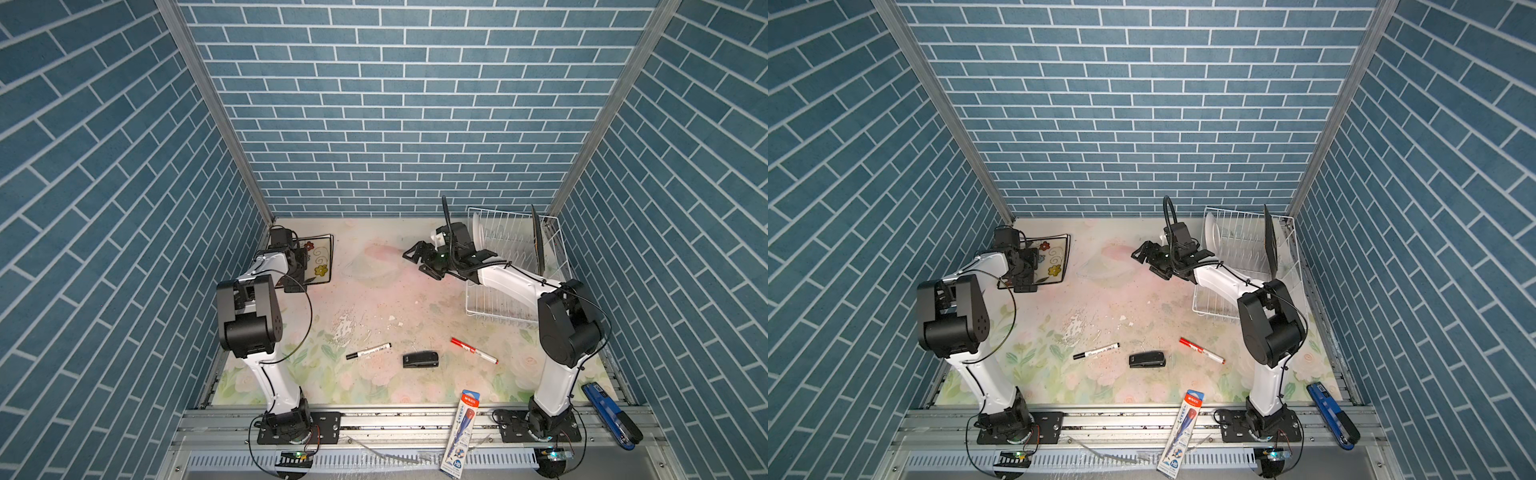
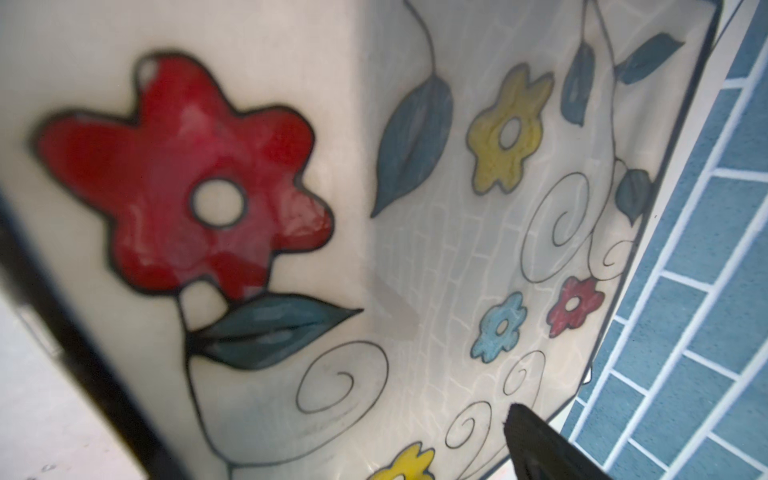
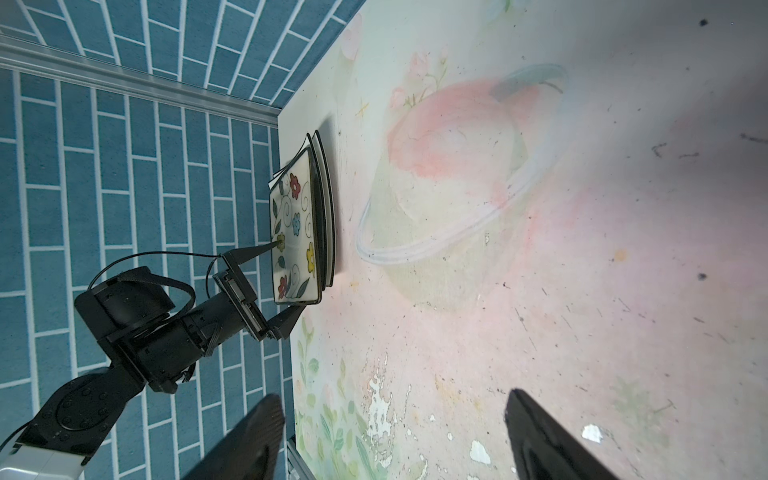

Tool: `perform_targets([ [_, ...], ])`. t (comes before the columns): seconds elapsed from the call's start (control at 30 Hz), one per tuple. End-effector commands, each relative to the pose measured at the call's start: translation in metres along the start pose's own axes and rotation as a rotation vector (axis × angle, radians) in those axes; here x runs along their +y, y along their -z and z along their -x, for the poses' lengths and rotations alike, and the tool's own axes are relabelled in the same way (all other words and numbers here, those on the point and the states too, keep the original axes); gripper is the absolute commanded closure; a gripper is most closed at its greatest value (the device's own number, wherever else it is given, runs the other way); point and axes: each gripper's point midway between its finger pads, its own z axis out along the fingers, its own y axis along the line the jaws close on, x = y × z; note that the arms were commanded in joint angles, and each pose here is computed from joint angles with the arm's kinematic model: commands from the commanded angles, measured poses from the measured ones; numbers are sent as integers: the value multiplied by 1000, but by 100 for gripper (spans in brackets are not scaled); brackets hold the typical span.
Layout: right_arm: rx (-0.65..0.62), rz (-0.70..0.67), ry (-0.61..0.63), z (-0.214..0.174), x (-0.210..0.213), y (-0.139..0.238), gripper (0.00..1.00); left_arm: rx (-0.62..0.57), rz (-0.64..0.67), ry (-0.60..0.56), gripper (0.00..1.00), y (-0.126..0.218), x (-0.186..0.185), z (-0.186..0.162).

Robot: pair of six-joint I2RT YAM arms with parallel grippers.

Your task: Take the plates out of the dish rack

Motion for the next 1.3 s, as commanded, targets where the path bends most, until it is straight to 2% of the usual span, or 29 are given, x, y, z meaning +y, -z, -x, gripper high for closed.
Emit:
perform_targets([
  [0.0, -16, 21, 46, 4, 13, 7, 15, 2, 30, 28, 0, -2, 2, 3],
  [0.23, -30, 12, 58, 5, 12, 11, 15, -37, 80, 34, 0, 2, 3, 10],
  [0.57, -31, 7, 58, 5, 11, 10, 15, -24, 158, 46, 0, -11, 12, 10],
  [1.27, -36, 11, 62, 8, 12, 9, 15, -10, 213, 70, 0, -20, 4, 9],
])
